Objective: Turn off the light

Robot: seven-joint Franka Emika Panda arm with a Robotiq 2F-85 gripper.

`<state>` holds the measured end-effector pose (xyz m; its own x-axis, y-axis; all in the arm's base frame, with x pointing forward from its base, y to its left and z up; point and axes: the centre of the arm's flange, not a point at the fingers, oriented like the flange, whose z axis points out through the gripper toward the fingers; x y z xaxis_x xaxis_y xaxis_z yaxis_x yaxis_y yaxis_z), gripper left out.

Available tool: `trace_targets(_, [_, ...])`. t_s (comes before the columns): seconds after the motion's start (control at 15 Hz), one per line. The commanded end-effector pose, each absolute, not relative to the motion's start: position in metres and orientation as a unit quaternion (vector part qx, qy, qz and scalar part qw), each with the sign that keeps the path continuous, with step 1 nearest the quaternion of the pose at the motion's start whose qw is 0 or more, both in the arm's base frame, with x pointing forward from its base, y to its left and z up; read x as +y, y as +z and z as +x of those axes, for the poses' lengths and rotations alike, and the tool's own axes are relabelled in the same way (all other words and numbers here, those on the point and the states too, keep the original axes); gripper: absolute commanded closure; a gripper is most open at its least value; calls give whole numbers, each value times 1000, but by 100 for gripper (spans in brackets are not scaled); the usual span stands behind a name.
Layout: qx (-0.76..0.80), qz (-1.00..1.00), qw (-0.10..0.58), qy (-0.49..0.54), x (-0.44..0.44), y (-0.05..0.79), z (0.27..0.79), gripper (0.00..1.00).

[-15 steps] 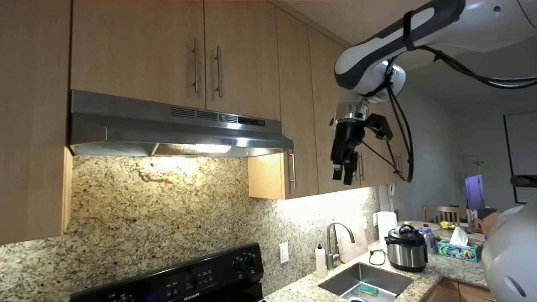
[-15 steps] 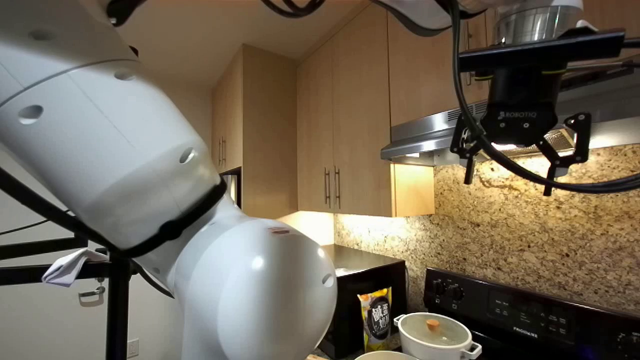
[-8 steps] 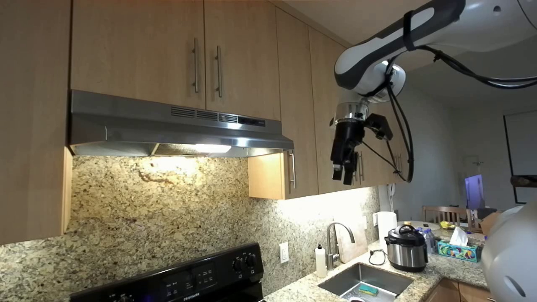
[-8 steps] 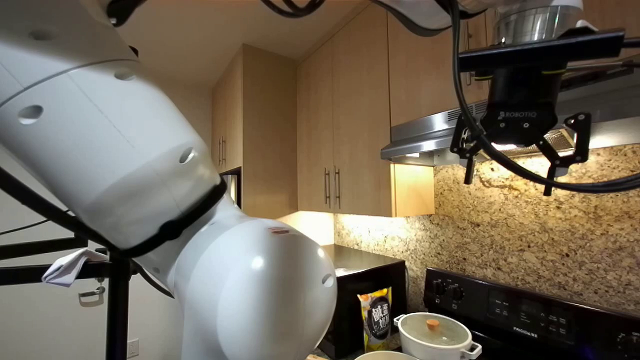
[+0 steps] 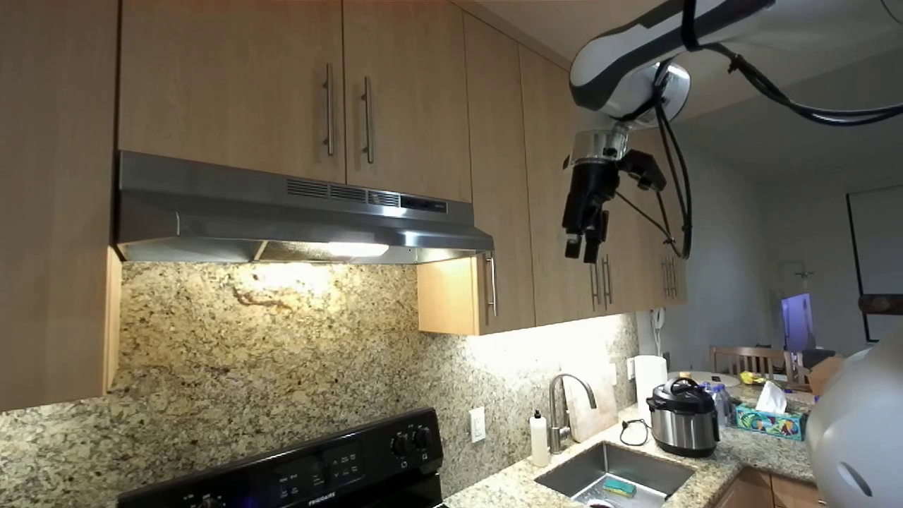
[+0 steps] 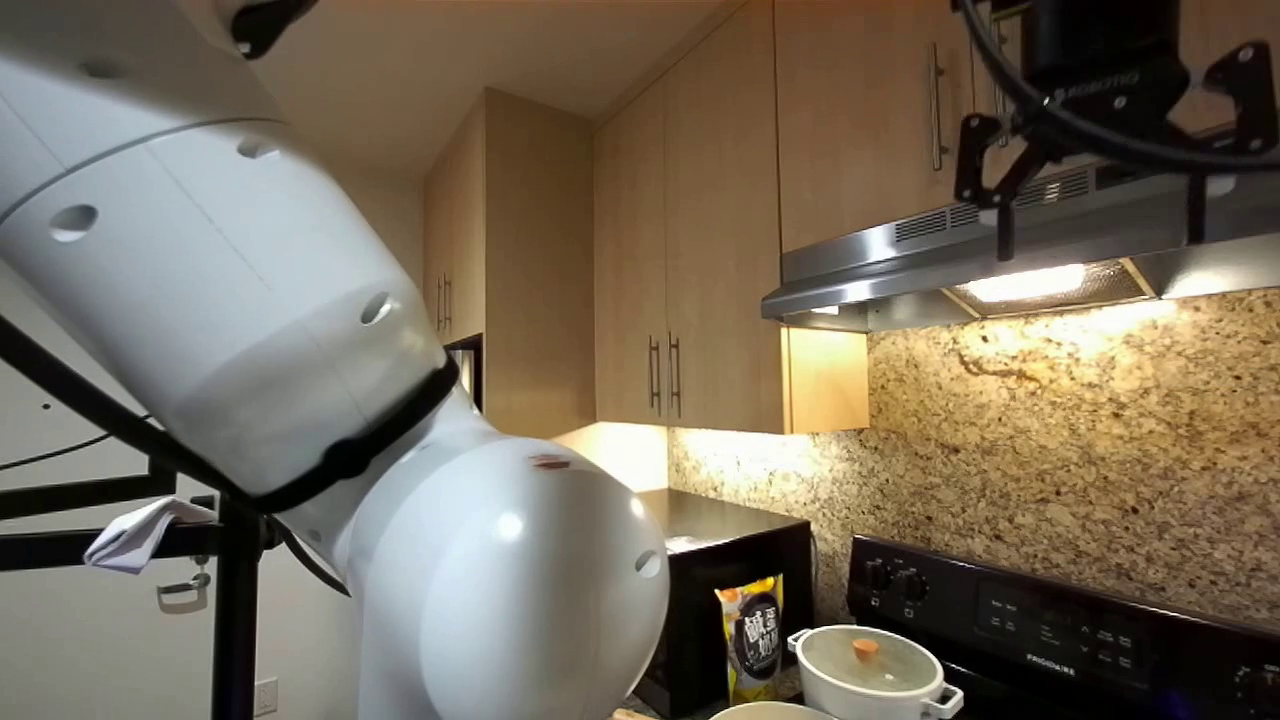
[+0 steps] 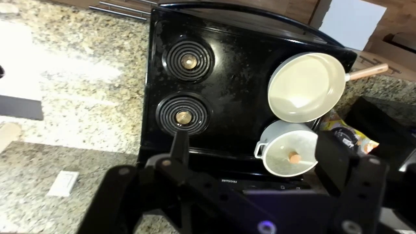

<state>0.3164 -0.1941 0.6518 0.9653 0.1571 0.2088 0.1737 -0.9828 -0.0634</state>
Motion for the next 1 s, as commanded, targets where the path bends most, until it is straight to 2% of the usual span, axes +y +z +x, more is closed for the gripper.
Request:
trace_targets(0.0, [-97, -989, -24, -108, -218, 710, 320, 0])
trace_targets(0.4, [-133, -973, -121, -146, -221, 757, 351, 0])
trace_targets(0.93, [-175, -927, -133, -304, -158, 825, 421, 0])
